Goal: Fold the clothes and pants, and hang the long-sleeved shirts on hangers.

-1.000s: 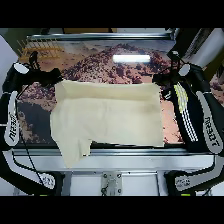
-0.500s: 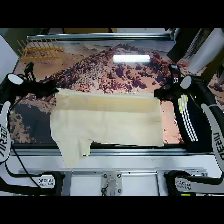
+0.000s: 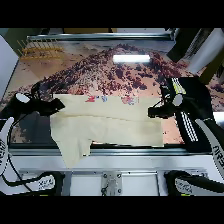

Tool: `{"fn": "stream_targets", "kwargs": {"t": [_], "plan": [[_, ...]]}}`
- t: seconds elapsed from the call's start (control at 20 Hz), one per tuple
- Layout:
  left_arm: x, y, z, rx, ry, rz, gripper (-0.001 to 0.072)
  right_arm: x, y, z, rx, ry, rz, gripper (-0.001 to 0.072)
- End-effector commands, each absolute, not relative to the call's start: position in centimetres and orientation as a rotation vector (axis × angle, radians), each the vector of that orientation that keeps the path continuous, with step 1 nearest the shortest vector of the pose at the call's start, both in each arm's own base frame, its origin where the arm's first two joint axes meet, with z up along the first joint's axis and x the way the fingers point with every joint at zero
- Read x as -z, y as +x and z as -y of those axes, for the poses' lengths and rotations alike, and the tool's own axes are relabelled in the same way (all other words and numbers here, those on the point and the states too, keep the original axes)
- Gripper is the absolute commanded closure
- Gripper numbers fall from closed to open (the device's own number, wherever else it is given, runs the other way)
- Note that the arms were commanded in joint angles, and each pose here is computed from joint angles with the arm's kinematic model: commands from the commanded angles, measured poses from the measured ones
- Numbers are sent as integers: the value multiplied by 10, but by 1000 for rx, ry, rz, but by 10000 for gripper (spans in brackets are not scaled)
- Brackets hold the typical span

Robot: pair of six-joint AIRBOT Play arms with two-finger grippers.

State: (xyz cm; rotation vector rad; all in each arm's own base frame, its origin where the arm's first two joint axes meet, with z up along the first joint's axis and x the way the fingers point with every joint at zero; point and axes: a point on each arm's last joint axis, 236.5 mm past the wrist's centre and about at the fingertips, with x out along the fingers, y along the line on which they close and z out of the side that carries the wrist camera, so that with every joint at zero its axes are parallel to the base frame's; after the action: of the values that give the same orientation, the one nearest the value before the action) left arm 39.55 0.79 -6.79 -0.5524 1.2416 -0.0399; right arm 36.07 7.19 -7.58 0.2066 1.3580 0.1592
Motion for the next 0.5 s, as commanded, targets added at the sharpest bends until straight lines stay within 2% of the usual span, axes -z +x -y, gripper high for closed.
{"fn": "stream_targets", "kwargs": {"t": [0.0,0.2,0.45], "plan": [[41,397,-5,66,-543,-1219,214,50,355,-75,-178,235,-1337,124],[-15,377,7,121,-499,-1155,213,0,312,-45,-100,287,-1326,123],[-3,326,20,117,-510,-1171,214,40,219,-25,234,648,-1466,123]]}}
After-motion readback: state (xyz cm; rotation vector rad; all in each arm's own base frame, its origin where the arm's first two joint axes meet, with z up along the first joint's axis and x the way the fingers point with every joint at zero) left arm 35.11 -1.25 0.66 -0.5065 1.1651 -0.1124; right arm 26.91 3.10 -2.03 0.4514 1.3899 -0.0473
